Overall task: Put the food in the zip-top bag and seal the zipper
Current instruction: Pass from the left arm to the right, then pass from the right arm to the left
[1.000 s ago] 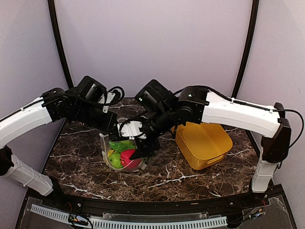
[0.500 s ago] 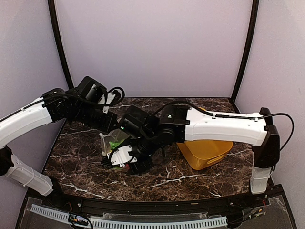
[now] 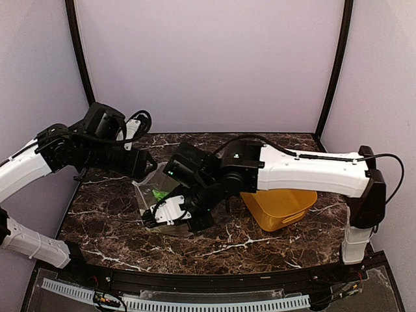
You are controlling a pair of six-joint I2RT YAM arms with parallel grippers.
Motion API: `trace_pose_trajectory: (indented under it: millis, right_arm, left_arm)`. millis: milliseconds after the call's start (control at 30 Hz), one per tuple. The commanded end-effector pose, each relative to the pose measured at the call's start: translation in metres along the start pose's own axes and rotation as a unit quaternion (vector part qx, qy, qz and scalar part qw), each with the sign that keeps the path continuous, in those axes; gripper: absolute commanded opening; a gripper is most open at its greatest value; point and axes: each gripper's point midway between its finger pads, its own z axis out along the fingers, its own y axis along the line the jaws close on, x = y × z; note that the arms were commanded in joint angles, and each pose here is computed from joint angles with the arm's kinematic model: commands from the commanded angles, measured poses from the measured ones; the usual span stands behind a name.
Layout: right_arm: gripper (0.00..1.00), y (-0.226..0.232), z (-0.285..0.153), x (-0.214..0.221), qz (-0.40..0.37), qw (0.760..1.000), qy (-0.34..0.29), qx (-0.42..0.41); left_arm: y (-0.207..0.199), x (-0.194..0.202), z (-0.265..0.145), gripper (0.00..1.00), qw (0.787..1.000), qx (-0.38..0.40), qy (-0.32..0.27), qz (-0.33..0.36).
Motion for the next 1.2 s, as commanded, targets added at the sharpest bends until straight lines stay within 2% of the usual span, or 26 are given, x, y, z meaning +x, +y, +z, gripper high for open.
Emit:
trace_pose_trajectory:
  millis: [0,33,67,100,133,233,333,467,633,767,800,1067,1167]
  right_arm:
    - [0.0,0.016,-0.047,0.008,-0.041,0.999,-0.028,0.013]
    - [0.0,0.019,-0.049,0.013,-0.046,0.998,-0.03,0.013]
    - [0.0,0.022,-0.049,0.019,-0.046,0.998,-0.029,0.013]
    - [0.0,0.022,-0.049,0.024,-0.042,0.999,-0.027,0.013]
    - [0.0,0.022,-0.05,0.029,-0.035,0.999,-0.026,0.011]
    - [0.0,0.022,-0.058,0.039,-0.019,0.999,-0.041,-0.001]
    - [0.0,0.02,-0.062,0.046,-0.008,0.999,-0.048,-0.003]
    - [0.0,0.021,-0.067,0.048,-0.007,0.999,-0.052,-0.003]
    - [0.0,0.02,-0.068,0.05,-0.006,0.999,-0.052,0.0]
    - [0.0,0.02,-0.068,0.05,-0.004,0.999,-0.052,0.001]
    - [0.0,0.02,-0.068,0.05,-0.004,0.999,-0.052,0.002]
    - [0.0,0.019,-0.065,0.055,-0.003,0.999,-0.044,0.006]
    - [0.0,0.016,-0.065,0.056,0.001,0.999,-0.043,0.009]
  left_arm:
    - [0.009,-0.007,-0.04,0.62,0.993,0.024,-0.117,0.012]
    - [0.005,-0.022,-0.067,0.66,0.981,0.053,-0.184,0.009]
    - [0.001,-0.005,-0.057,0.68,0.981,0.075,-0.18,0.017]
    - [-0.003,-0.015,-0.082,0.71,0.965,0.104,-0.242,0.014]
    - [-0.004,0.002,-0.071,0.72,0.964,0.118,-0.237,0.019]
    - [-0.006,0.015,-0.084,0.74,0.943,0.157,-0.292,0.017]
    - [-0.022,0.042,-0.068,0.73,0.939,0.213,-0.266,0.037]
    - [-0.032,0.057,-0.038,0.69,0.947,0.23,-0.219,0.042]
    - [-0.043,0.06,-0.009,0.66,0.947,0.246,-0.201,0.042]
    - [-0.051,0.067,0.007,0.7,0.94,0.273,-0.204,0.029]
    - [-0.052,0.065,0.006,0.71,0.936,0.279,-0.215,0.028]
    - [-0.071,0.084,0.014,0.68,0.917,0.342,-0.199,0.042]
    - [-0.078,0.088,0.007,0.71,0.908,0.368,-0.197,0.051]
